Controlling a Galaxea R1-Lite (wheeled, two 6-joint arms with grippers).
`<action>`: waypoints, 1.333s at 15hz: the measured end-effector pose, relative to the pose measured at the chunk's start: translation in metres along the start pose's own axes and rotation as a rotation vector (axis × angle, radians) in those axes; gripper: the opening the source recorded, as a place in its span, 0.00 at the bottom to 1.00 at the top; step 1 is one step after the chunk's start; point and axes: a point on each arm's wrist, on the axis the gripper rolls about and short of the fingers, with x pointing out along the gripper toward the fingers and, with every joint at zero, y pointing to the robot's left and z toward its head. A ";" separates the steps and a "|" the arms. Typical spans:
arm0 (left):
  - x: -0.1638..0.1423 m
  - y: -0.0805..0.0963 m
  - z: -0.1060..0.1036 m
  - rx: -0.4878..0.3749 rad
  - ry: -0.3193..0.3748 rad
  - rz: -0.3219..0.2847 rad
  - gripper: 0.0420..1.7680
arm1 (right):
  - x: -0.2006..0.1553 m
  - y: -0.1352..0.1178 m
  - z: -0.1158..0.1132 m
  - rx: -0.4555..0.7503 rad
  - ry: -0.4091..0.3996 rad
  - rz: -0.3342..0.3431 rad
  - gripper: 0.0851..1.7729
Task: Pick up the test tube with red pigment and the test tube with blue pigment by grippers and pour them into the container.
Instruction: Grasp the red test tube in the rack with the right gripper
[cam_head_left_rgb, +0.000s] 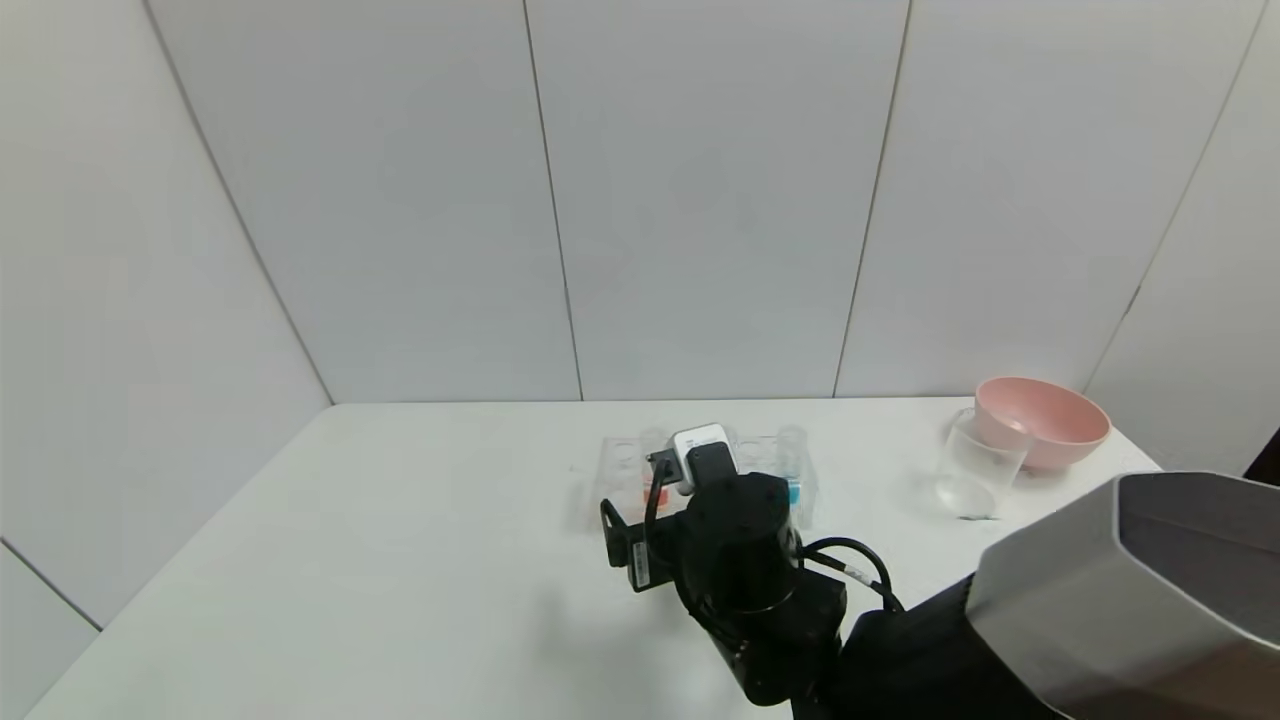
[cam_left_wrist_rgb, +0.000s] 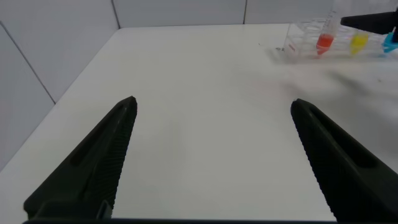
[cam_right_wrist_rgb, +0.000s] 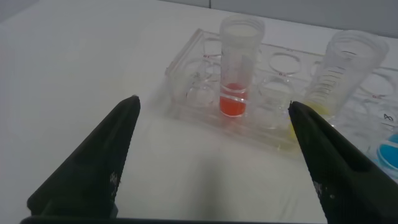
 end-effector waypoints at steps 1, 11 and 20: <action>0.000 0.000 0.000 0.000 0.000 0.000 1.00 | 0.009 0.000 -0.003 0.001 -0.003 -0.007 0.96; 0.000 0.000 0.000 0.000 0.000 0.000 1.00 | 0.057 -0.006 -0.009 -0.042 -0.063 -0.051 0.96; 0.000 0.000 0.000 0.000 0.000 0.000 1.00 | 0.065 -0.009 -0.006 -0.037 -0.090 -0.056 0.82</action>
